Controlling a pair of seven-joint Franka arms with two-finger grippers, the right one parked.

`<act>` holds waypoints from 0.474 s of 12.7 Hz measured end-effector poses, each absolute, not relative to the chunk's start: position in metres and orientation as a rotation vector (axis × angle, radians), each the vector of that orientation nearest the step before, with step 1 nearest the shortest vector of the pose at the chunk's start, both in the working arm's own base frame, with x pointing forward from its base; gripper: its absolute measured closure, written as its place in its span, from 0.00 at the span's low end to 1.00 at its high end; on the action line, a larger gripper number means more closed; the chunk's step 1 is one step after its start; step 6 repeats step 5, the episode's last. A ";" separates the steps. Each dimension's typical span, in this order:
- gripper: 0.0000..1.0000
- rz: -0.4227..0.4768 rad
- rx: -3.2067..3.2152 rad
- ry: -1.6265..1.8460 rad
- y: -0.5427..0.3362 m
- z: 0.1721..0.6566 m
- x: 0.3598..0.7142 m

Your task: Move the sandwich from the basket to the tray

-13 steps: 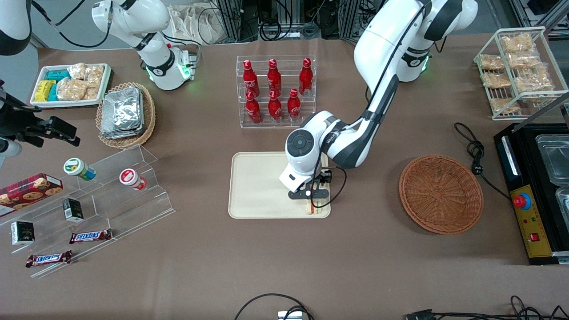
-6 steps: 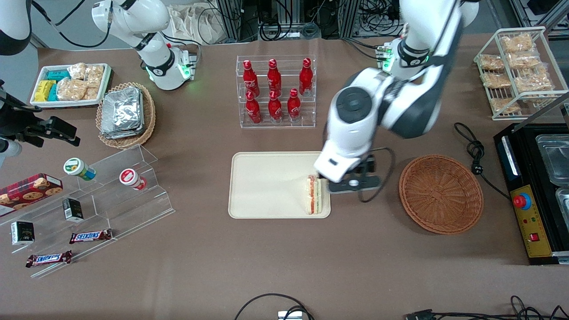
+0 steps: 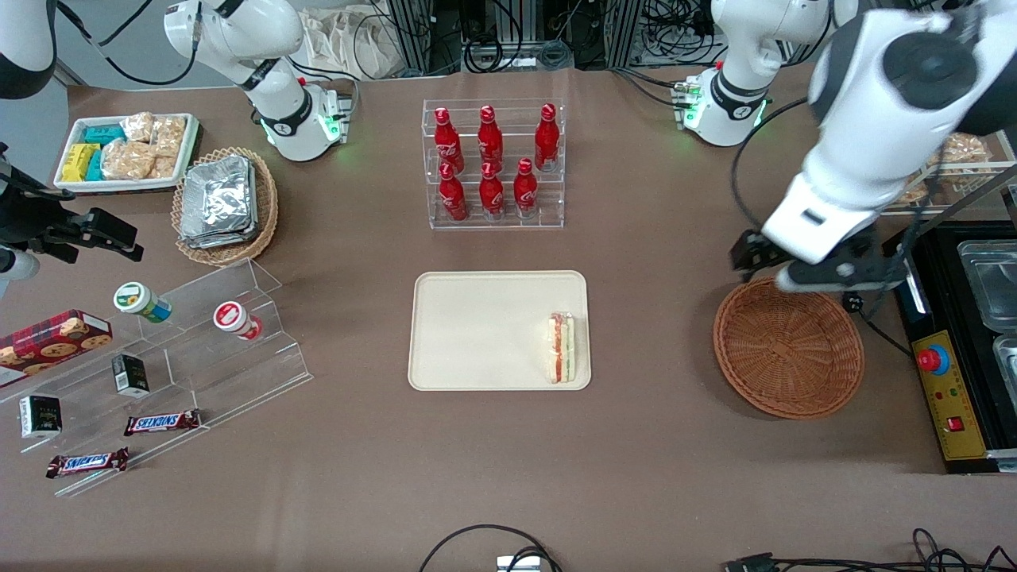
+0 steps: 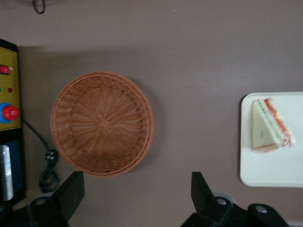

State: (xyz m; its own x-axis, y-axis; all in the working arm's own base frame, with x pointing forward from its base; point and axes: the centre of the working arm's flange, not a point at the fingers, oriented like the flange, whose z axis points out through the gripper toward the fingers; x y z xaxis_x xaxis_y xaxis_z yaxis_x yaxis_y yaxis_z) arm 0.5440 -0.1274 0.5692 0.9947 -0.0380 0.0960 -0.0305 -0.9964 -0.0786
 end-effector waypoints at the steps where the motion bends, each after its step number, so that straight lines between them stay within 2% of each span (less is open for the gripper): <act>1: 0.00 -0.146 -3.065 0.044 -0.103 0.575 0.534; 5: 0.00 0.008 -3.080 -0.023 -0.034 0.587 0.511; 6: 0.00 0.008 -3.080 -0.023 -0.034 0.587 0.511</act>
